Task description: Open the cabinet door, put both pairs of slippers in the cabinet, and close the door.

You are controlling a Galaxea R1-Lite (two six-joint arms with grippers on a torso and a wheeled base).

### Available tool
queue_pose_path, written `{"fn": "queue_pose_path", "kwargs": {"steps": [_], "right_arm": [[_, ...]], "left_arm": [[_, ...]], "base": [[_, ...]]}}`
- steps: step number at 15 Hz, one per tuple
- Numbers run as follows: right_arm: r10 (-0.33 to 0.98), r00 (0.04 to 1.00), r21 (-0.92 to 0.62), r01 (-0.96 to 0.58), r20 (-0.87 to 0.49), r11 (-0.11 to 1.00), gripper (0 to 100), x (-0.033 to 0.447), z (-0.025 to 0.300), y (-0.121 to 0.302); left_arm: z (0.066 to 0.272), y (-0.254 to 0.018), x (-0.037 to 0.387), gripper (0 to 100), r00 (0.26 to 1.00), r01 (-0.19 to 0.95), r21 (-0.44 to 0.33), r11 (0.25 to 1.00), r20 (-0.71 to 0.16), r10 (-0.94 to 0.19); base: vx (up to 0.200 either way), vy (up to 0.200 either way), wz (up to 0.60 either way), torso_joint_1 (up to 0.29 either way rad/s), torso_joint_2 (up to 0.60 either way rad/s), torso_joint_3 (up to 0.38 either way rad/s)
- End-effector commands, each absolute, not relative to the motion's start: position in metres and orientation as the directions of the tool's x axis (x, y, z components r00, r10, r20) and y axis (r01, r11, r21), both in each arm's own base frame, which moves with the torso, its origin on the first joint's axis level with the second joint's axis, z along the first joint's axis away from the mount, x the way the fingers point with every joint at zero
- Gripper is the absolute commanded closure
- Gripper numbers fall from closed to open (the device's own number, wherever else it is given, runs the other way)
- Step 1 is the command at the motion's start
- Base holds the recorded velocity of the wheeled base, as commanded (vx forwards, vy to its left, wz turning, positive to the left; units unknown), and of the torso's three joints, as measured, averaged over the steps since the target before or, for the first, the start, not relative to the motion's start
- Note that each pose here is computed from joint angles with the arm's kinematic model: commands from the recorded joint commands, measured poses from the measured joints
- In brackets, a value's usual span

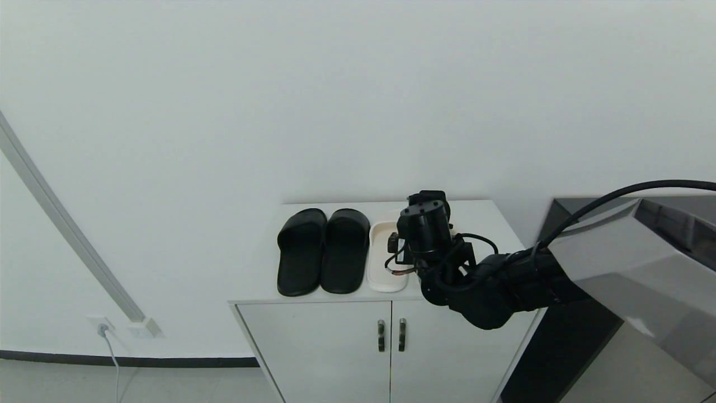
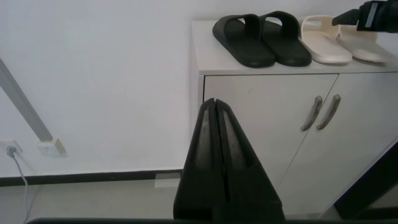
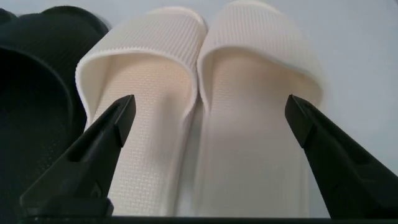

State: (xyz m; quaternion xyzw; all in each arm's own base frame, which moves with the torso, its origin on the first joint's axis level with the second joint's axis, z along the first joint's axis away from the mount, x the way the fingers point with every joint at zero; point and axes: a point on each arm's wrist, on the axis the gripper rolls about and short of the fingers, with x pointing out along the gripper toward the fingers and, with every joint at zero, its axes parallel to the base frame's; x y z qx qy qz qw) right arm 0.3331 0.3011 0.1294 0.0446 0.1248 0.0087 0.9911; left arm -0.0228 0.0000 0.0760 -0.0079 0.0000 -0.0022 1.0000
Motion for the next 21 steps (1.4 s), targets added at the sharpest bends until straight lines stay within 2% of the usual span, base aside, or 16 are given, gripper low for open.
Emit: {"fn": "queue_pose_path", "kwargs": {"steps": [1, 11, 17, 18, 21], "right_arm": [[0.025, 0.969, 0.090, -0.003, -0.246, 0.996, 0, 0.343, 0.121, 0.308], [-0.038, 0.971, 0.092, 0.061, -0.235, 0.994, 0, 0.398, 0.112, 0.313], [-0.045, 0.971, 0.086, 0.067, -0.235, 0.994, 0, 0.404, 0.111, 0.314], [-0.045, 0.971, 0.086, 0.067, -0.235, 0.994, 100, 0.404, 0.111, 0.314], [-0.046, 0.971, 0.083, 0.067, -0.236, 0.994, 100, 0.403, 0.111, 0.315]], "left_arm": [[0.076, 0.000, -0.023, 100, 1.000, 0.005, -0.015, 1.000, 0.000, -0.005], [0.076, 0.000, -0.023, 100, 1.000, 0.005, -0.017, 1.000, 0.000, -0.005], [0.076, 0.000, -0.023, 100, 1.000, 0.005, -0.017, 1.000, 0.000, -0.005], [0.076, 0.000, -0.023, 100, 1.000, 0.005, -0.017, 1.000, 0.000, -0.005], [0.076, 0.000, -0.023, 100, 1.000, 0.005, -0.017, 1.000, 0.000, -0.005]], "base": [[0.000, 0.000, 0.00, 0.000, 0.00, 0.000], [0.000, 0.000, 0.00, 0.000, 0.00, 0.000], [0.000, 0.000, 0.00, 0.000, 0.00, 0.000], [0.000, 0.000, 0.00, 0.000, 0.00, 0.000], [0.000, 0.000, 0.00, 0.000, 0.00, 0.000]]}}
